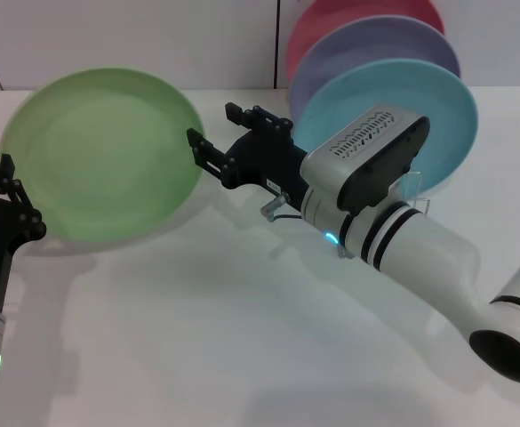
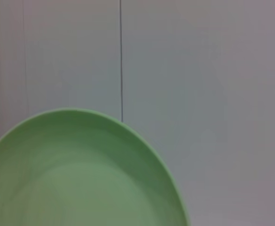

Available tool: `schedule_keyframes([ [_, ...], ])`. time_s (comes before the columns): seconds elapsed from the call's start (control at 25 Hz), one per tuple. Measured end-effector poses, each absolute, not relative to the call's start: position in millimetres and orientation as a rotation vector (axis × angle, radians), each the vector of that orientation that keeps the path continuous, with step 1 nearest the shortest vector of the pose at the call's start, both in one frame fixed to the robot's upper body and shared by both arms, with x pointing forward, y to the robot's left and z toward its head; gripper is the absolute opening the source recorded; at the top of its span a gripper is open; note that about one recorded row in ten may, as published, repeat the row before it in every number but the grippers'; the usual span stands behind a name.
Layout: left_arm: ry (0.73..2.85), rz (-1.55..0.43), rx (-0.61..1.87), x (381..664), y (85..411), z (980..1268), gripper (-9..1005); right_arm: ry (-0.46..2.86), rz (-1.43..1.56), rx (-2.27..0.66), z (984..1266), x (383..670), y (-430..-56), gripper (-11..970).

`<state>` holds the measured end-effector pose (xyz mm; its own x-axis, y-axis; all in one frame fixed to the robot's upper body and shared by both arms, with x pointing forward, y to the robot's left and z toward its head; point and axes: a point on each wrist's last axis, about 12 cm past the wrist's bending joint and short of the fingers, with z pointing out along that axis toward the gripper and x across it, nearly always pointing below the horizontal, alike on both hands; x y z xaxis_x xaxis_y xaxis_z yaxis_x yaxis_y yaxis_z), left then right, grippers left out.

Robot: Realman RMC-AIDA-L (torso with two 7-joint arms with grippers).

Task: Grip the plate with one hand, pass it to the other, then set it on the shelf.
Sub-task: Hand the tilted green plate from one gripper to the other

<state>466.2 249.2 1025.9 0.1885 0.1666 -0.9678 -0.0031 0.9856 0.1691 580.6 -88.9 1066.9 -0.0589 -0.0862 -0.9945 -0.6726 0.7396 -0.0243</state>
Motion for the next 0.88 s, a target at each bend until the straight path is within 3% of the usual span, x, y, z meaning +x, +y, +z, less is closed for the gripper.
schedule_keyframes([
  [0.28,1.377,0.109,0.144,466.1,247.7,1025.8,32,1.595,0.523,-0.637,1065.4,583.0,-89.9,636],
  [0.88,1.374,0.099,0.149,467.2,245.6,1026.4,32,1.605,0.523,-0.64,1064.0,582.6,-89.6,540],
])
